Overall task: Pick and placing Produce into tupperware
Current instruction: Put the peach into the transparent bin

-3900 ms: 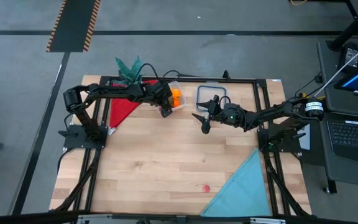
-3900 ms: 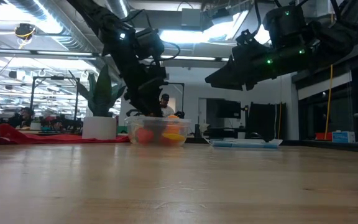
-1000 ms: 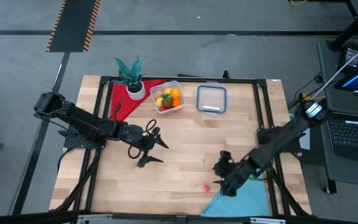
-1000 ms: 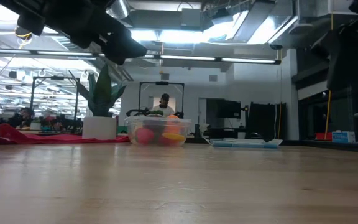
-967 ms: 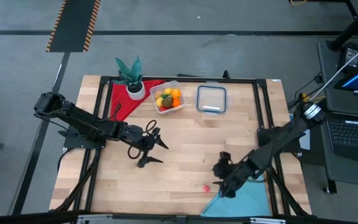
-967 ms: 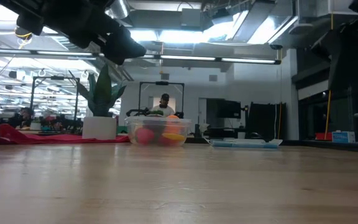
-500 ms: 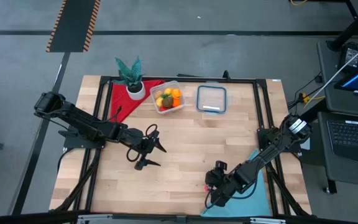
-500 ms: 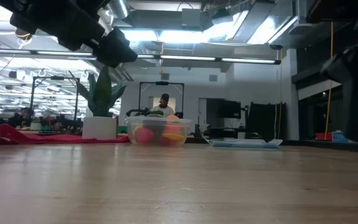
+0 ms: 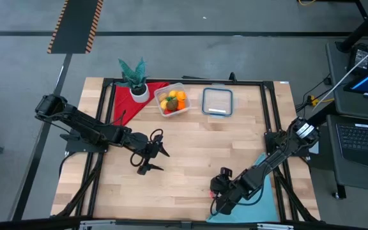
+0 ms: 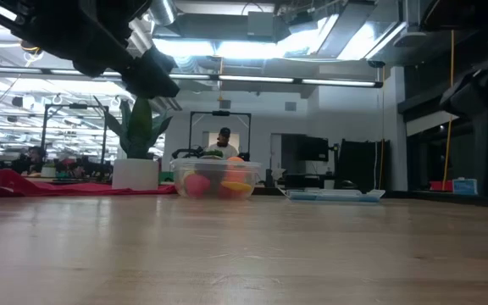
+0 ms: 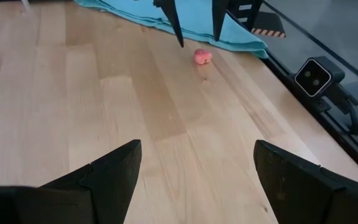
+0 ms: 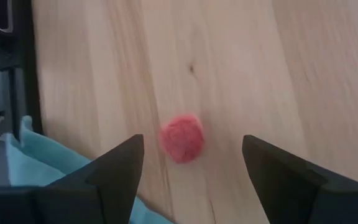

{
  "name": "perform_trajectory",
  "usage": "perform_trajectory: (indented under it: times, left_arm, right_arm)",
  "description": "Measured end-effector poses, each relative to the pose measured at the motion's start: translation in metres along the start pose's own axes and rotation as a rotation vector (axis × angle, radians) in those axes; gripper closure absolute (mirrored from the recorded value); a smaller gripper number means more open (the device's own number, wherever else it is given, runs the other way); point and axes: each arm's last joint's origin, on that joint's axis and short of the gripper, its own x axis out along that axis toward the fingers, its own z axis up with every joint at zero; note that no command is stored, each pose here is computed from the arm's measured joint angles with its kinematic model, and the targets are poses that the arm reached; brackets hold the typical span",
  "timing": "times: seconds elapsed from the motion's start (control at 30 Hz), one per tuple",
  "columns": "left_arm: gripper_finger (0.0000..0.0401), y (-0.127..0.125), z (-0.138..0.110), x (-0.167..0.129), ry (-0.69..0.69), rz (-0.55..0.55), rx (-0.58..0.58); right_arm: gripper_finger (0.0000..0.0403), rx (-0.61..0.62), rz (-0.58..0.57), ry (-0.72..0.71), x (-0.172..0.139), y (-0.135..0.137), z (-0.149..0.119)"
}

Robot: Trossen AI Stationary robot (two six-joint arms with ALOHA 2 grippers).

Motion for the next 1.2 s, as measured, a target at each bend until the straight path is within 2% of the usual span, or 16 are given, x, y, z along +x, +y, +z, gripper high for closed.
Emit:
perform_trajectory:
  times: [0.87, 1.0, 1.2]
  left_arm:
    - [0.0099, 0.0, -0.002, 0.0, 0.025, 0.0, -0.001]
    - [0.0099, 0.0, -0.002, 0.0, 0.025, 0.001, -0.002]
    - [0.0099, 0.0, -0.002, 0.0, 0.024, 0.001, -0.002]
  right_arm:
    - [0.0131, 0.009, -0.033, 0.046, 0.031, 0.001, -0.011]
    - [0.016, 0.004, -0.035, 0.047, 0.031, 0.0, -0.011]
    - [0.0236, 0.006, -0.038, 0.048, 0.032, -0.001, -0.011]
